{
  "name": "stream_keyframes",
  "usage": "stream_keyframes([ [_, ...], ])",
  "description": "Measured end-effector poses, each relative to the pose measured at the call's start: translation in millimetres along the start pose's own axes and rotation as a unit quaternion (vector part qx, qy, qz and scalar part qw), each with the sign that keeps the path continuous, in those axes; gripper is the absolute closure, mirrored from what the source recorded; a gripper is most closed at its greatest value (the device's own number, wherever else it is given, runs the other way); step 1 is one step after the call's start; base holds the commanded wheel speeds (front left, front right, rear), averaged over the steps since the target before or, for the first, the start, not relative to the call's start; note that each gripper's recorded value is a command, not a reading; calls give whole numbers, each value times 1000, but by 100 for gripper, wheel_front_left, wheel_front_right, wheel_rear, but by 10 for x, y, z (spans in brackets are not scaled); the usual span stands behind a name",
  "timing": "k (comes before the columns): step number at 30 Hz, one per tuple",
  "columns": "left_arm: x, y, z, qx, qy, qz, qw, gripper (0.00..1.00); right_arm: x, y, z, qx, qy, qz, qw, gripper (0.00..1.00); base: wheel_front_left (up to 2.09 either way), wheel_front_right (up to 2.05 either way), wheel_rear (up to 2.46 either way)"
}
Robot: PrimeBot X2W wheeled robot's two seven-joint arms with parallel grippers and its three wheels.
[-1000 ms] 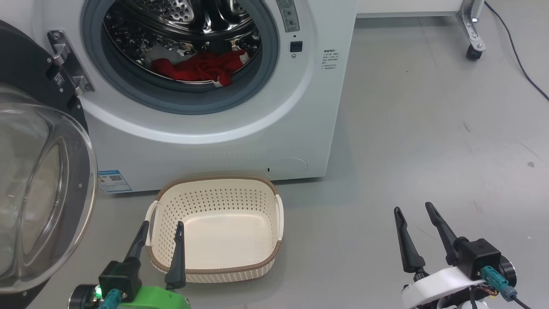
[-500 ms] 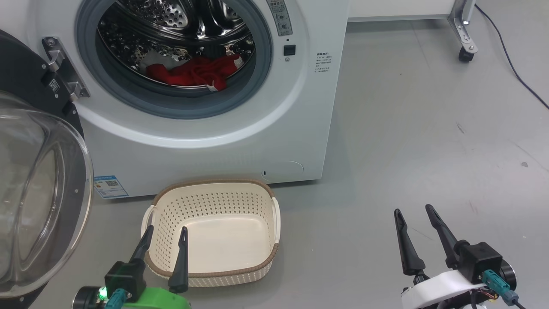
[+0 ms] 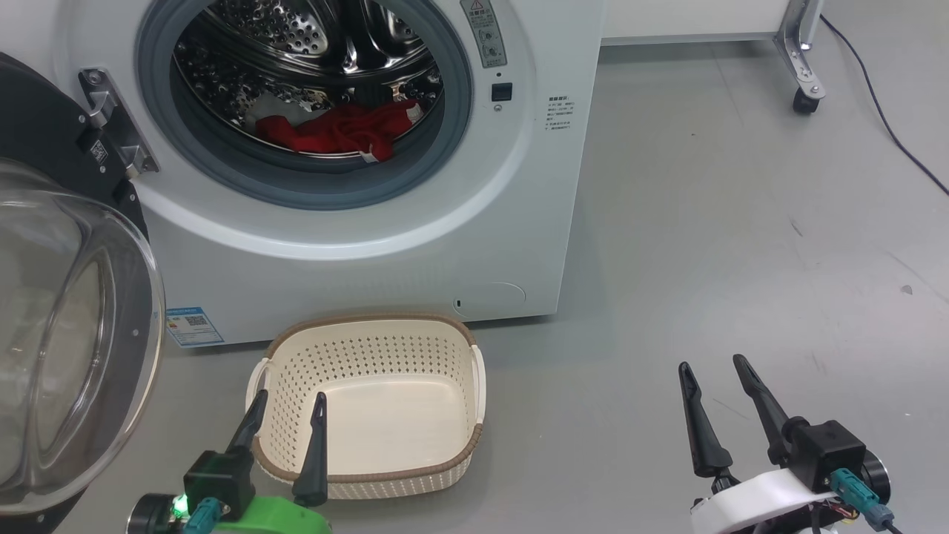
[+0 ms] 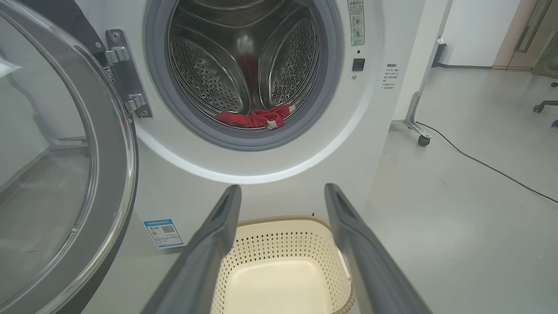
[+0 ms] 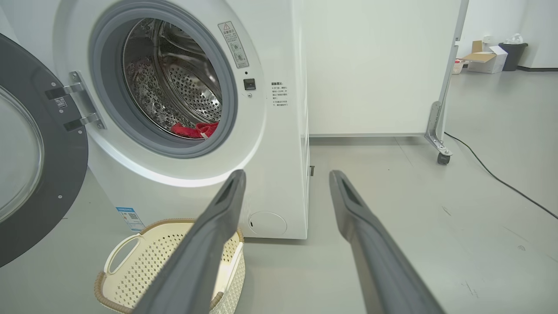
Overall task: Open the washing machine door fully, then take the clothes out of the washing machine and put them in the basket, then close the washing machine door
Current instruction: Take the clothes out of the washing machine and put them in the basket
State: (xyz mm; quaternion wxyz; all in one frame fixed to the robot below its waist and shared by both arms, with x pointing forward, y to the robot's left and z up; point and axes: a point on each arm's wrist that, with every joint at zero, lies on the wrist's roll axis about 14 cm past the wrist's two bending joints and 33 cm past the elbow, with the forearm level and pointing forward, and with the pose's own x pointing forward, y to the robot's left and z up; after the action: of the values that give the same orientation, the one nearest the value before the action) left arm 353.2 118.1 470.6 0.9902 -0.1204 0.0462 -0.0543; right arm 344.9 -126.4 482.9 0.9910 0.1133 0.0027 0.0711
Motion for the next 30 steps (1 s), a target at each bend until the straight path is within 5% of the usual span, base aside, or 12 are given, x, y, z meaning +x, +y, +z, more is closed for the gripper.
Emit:
stream_keyframes([
  [30, 7, -9, 17, 9, -3, 0, 1000, 0, 8, 36, -9, 0, 1, 1, 1000, 0, 65, -65, 0],
])
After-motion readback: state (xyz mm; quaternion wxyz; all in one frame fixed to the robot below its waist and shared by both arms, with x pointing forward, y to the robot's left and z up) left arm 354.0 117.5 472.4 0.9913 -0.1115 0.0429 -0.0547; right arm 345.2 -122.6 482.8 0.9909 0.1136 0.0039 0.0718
